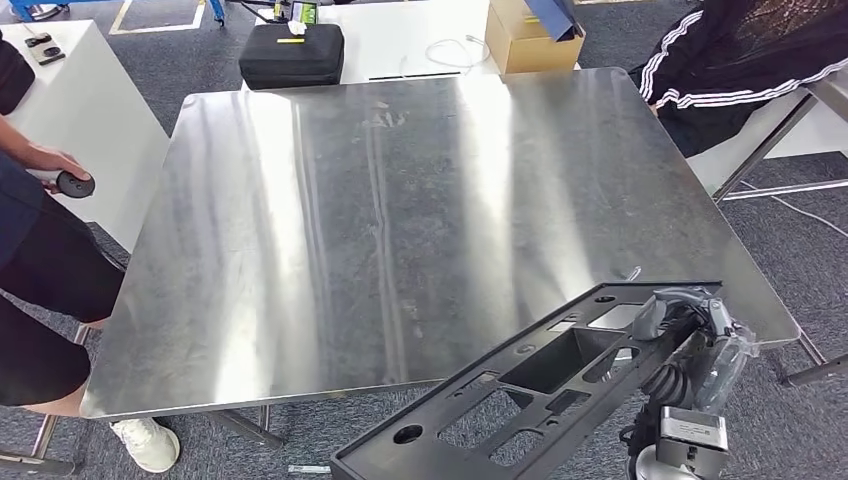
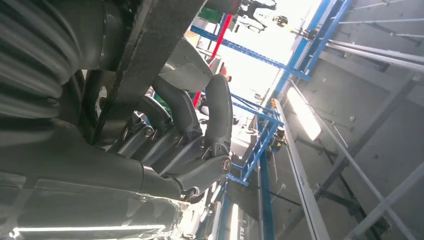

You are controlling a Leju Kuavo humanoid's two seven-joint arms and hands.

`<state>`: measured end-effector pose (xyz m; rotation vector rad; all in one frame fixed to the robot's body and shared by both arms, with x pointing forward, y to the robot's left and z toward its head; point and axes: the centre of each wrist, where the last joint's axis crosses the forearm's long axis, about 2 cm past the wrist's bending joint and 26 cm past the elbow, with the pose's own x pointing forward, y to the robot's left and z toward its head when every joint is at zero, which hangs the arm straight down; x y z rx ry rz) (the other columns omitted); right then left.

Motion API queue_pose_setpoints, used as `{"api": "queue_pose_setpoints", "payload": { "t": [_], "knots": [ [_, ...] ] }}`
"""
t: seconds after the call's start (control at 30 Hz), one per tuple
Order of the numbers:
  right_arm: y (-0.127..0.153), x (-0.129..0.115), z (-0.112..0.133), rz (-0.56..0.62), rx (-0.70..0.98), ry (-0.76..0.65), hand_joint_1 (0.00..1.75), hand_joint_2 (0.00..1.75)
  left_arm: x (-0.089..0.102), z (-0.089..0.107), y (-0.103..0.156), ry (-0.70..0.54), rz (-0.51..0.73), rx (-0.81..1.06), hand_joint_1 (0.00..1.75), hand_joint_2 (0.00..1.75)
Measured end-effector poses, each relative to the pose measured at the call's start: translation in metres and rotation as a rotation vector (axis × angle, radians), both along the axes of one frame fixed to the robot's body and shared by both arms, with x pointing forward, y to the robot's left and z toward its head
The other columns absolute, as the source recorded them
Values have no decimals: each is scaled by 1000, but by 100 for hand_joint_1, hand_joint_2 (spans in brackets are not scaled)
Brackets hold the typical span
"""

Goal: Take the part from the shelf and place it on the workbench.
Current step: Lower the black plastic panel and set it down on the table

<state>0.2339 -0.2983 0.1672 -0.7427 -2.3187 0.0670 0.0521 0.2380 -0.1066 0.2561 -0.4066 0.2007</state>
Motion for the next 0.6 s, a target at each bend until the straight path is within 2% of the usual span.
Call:
{"api": "queue_pose_setpoints", "payload": {
  "t": [0.23, 0.5, 0.6],
  "knots": [
    [-10, 7, -11, 0, -19, 90, 175, 175, -1, 0, -3, -1, 3, -5, 0, 175],
    [-17, 15, -17, -5, -33, 124, 175, 175, 0, 0, -2, -2, 4, 2, 0, 175],
    [-20, 25, -17, 19, -64, 132, 175, 175, 0, 0, -2, 1, 0, 15, 0, 175]
  ]
}}
